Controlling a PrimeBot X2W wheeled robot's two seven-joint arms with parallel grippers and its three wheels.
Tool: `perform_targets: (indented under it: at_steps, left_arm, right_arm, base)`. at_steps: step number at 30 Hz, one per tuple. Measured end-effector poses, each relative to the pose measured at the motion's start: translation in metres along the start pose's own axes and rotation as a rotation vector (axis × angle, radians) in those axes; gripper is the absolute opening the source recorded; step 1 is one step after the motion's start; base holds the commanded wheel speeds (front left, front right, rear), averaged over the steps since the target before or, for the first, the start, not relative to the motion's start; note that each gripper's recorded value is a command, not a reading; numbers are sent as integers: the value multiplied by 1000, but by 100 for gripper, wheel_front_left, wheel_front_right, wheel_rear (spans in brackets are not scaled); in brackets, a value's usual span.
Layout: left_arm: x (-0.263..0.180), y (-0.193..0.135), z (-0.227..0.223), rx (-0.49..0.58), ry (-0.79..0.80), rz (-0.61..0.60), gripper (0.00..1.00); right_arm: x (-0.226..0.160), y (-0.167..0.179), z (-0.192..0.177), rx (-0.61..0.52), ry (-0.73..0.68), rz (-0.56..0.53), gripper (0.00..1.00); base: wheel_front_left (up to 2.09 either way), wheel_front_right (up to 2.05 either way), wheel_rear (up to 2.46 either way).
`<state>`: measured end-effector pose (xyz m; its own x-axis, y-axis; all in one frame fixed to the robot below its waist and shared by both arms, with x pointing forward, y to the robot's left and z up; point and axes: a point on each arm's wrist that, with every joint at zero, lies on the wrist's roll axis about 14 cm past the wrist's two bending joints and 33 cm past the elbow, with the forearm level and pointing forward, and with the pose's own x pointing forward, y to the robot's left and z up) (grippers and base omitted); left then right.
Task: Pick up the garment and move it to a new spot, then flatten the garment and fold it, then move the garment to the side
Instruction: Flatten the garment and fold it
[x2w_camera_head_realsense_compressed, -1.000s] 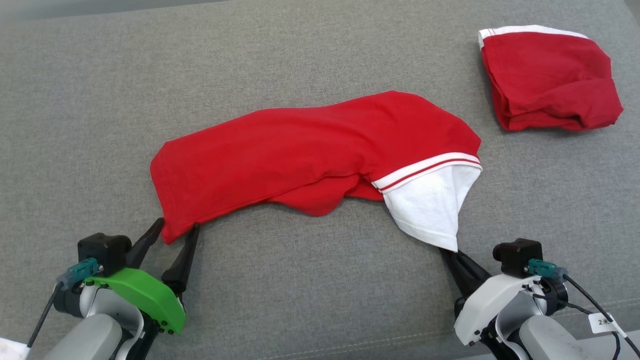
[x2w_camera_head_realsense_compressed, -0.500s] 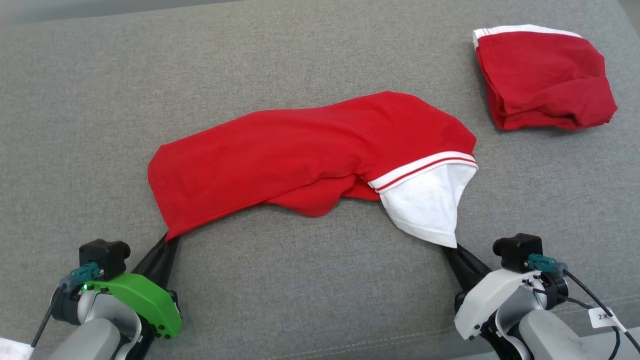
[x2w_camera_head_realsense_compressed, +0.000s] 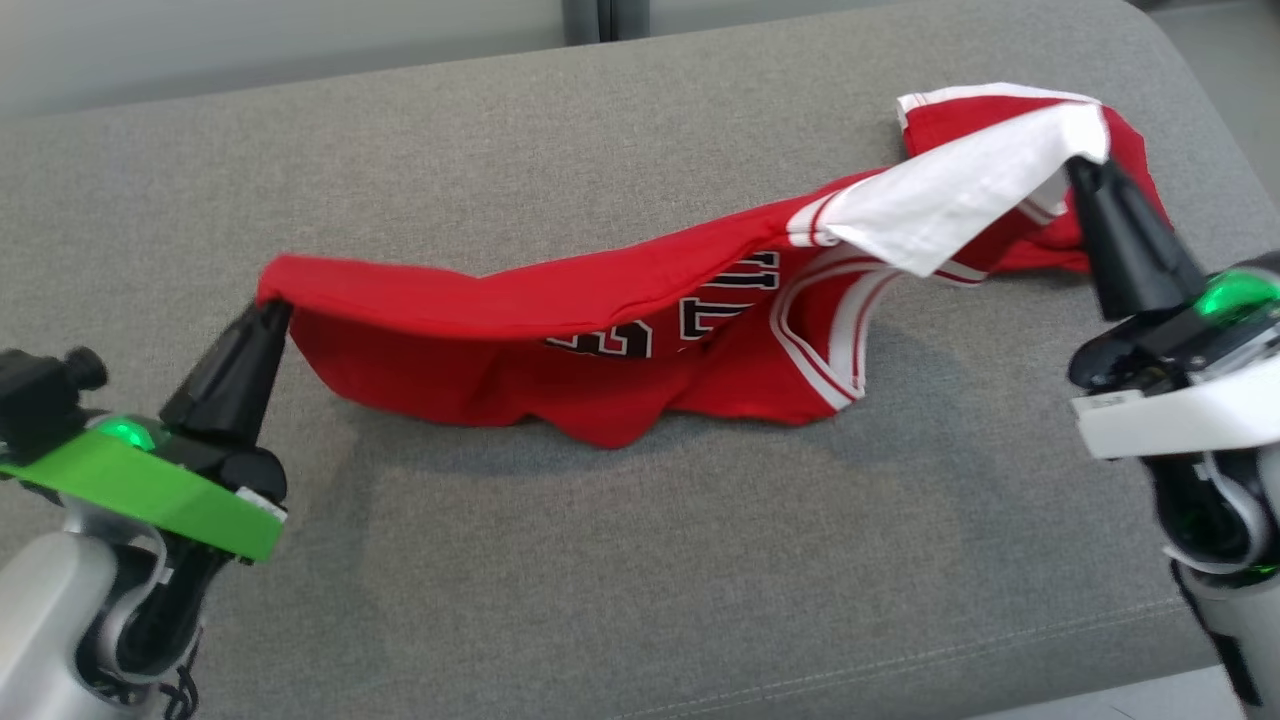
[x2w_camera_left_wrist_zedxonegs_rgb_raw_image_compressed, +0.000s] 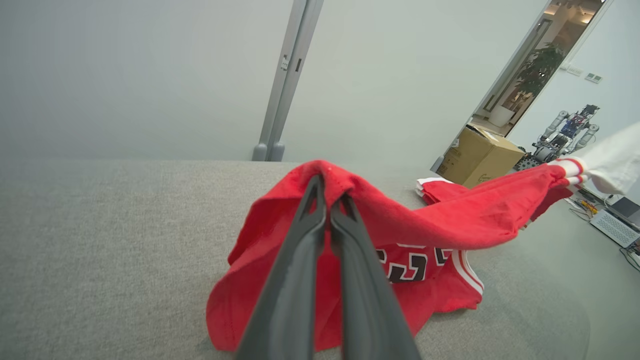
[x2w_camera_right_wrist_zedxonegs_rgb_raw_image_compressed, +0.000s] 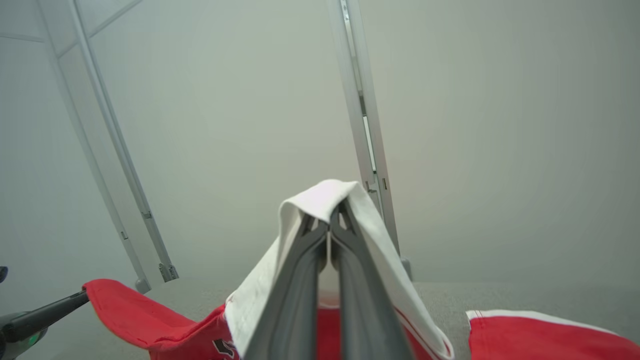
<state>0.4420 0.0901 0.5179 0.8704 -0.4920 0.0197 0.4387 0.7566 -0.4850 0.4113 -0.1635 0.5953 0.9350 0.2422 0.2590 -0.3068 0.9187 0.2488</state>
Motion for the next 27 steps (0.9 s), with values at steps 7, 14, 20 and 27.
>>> perform_targets:
  at_steps: [7,14,20,27]
  left_arm:
    - [-10,-79,106,22,-209,-298,0]
    - [-14,-101,139,75,-143,-348,0]
    - [25,-27,124,80,90,-137,0]
    - [78,8,155,205,1,-44,0]
  right_arm:
    - [-23,21,149,-112,-365,120,0]
    - [-29,1,176,-133,-300,69,0]
    - [29,-41,125,-11,-61,-19,0]
    - [122,-39,156,9,-204,-63,0]
  base:
    - [0,0,0]
    - [0,0,0]
    - [0,0,0]
    - [0,0,0]
